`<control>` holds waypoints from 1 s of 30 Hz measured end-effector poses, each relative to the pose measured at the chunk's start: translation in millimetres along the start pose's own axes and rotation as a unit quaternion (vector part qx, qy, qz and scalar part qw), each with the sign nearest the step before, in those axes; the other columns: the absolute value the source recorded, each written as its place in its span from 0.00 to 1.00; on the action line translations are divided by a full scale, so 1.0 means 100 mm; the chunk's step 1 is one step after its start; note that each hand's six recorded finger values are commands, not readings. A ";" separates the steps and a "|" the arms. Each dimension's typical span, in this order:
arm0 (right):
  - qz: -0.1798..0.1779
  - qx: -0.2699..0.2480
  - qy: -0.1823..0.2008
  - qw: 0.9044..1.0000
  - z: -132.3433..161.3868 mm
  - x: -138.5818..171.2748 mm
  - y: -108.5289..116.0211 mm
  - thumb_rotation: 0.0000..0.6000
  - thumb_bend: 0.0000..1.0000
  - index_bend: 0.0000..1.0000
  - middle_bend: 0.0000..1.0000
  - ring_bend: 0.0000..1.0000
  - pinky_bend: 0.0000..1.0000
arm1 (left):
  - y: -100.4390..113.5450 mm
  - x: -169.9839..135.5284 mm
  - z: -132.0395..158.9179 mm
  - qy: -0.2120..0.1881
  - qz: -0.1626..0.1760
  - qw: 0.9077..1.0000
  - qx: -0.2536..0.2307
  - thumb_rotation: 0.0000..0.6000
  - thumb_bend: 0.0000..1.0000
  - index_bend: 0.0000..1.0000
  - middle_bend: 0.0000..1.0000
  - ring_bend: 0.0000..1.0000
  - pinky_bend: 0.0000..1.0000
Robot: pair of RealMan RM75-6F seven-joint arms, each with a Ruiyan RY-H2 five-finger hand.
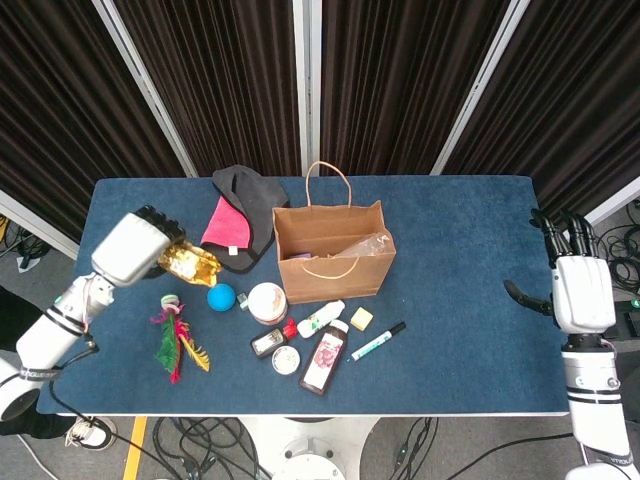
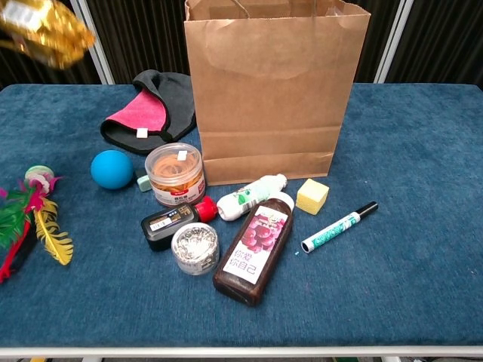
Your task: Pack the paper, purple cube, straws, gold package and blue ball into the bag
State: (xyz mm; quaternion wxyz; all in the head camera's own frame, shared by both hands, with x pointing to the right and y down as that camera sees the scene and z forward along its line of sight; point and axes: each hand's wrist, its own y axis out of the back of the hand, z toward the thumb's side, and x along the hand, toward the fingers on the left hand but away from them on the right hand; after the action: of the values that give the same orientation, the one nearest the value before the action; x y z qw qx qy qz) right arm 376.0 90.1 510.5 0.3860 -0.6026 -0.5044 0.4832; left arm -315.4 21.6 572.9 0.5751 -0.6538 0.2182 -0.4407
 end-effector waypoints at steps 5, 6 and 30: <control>0.001 -0.001 -0.003 1.000 -0.04 0.02 -0.01 1.00 0.06 0.10 0.20 0.01 0.00 | 0.27 0.15 -0.18 0.048 0.069 0.996 -0.012 1.00 0.28 0.60 0.60 0.46 0.40; 0.001 0.000 -0.003 1.000 -0.05 0.02 -0.01 1.00 0.06 0.10 0.20 0.01 0.00 | 0.32 0.17 -0.20 0.056 0.083 0.995 -0.018 1.00 0.28 0.60 0.60 0.46 0.40; 0.033 0.026 -0.017 0.999 -0.13 0.08 -0.10 1.00 0.07 0.10 0.20 0.01 0.00 | 0.97 0.89 0.57 0.068 0.196 0.881 -0.425 1.00 0.28 0.60 0.60 0.46 0.40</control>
State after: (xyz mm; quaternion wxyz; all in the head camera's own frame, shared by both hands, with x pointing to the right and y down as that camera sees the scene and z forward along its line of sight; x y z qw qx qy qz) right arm 386.5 100.5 521.9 0.3764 -0.6006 -0.4780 0.5187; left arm -200.7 -40.5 513.2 0.3003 -0.7477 0.5471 -0.2268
